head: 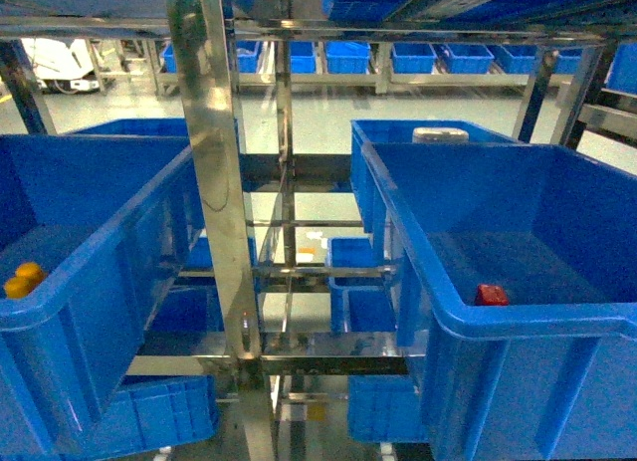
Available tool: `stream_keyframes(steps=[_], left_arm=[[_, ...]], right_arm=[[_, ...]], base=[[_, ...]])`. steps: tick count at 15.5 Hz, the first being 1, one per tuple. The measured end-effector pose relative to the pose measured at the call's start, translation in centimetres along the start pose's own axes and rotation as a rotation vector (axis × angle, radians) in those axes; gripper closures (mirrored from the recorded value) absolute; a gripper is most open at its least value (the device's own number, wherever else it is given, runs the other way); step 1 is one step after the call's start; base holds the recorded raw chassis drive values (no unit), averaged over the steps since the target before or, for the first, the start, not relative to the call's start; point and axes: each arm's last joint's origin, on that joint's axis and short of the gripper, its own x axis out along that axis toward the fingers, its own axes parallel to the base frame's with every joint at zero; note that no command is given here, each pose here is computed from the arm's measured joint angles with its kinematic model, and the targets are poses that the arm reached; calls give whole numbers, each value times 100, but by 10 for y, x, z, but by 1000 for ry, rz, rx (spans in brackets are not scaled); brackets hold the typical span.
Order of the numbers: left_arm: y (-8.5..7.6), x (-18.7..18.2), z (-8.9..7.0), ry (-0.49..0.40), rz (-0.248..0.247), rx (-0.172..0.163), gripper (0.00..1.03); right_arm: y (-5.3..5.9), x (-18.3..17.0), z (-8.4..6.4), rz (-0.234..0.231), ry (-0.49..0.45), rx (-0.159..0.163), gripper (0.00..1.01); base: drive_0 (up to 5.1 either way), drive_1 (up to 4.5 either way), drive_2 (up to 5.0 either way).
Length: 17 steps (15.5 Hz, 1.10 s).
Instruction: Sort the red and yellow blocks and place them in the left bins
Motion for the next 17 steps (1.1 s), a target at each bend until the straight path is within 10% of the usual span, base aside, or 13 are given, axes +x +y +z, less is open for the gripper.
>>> stream_keyframes(steps=[1, 2, 17], left_arm=[[0, 0, 0, 1, 1, 0, 28], [0, 0, 0, 1, -1, 0, 8], [0, 0, 0, -4, 0, 1, 5]], right_arm=[[0, 0, 0, 0, -1, 0, 22], [0, 0, 0, 0, 1, 0, 2], [0, 0, 0, 0, 0, 0, 3]], base=[[0, 0, 0], [15, -396, 425], [10, -403, 423]])
